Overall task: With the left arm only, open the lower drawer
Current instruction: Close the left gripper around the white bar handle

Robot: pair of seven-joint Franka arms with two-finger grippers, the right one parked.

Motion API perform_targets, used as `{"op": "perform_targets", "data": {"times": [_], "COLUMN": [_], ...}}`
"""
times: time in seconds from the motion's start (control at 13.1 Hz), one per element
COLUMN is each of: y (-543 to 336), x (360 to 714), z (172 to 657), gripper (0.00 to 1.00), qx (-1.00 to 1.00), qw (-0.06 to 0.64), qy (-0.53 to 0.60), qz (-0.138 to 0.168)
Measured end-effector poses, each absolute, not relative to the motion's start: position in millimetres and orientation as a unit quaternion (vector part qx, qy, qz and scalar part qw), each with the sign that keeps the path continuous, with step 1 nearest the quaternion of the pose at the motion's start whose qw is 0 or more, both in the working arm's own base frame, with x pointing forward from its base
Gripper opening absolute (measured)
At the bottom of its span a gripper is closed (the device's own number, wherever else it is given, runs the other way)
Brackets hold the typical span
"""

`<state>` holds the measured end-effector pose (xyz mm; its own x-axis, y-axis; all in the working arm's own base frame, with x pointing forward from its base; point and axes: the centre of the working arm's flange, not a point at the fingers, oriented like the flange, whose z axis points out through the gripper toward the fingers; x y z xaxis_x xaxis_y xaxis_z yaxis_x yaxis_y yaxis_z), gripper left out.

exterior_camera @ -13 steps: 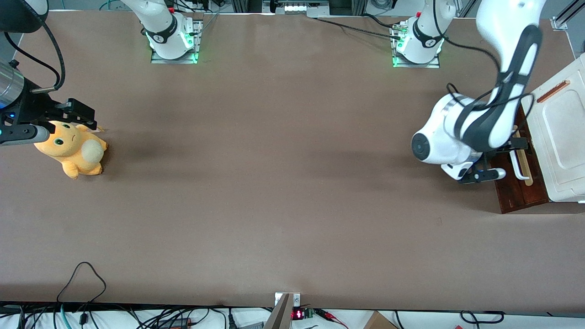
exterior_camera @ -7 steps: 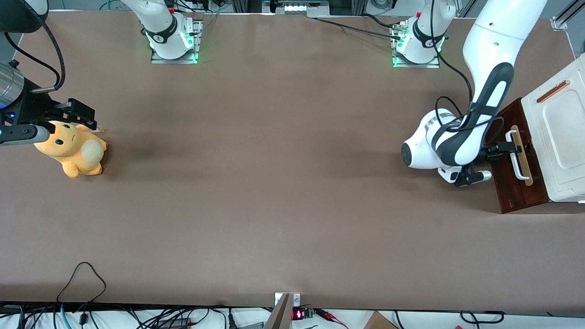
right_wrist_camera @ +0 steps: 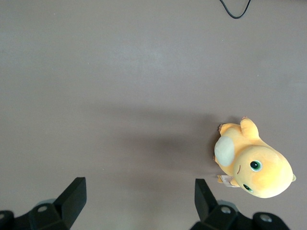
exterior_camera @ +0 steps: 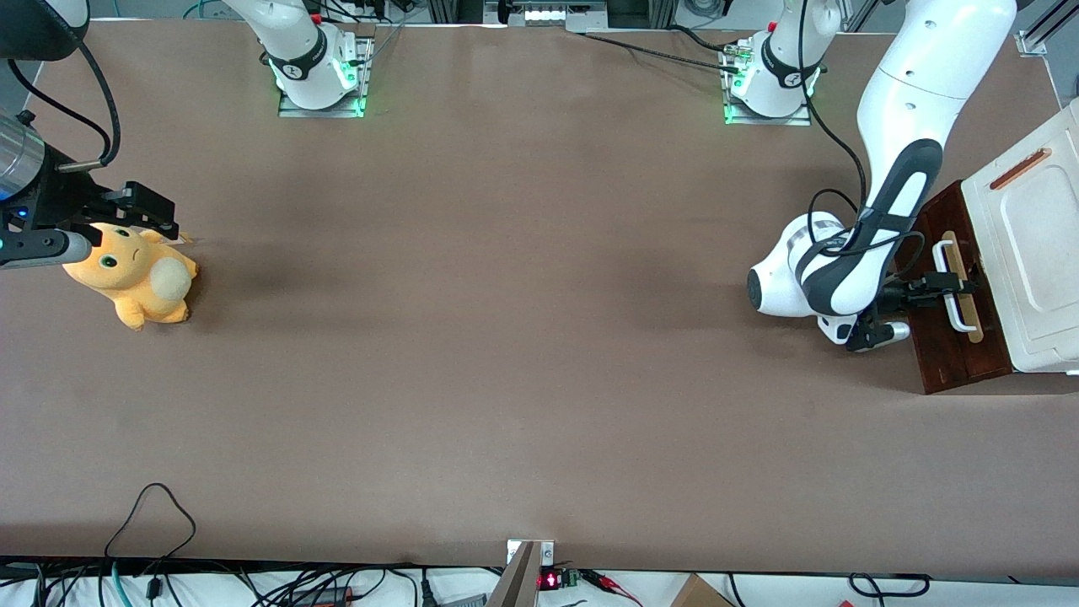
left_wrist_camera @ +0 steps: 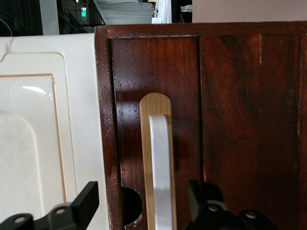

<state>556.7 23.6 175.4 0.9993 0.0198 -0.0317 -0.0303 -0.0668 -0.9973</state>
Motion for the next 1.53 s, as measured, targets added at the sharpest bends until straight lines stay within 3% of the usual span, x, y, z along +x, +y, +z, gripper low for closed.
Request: {"op": "perform_targets", "data": {"times": [0.38,0.53,0.61,1.53], "y": [27,28,29,35], "x": [554,554,554,552], "z": [164,164,164,160], "gripper": [0.67,0.48,0.44,0.36], "qx": [-0.729,-0.729,-0.729,-0.729], "qw": [0.684,0.684,0.684,0.683], "qy": [0.006,0.005,0.005,0.003], "qz": [0.022,0.022,0.023,0.029]}}
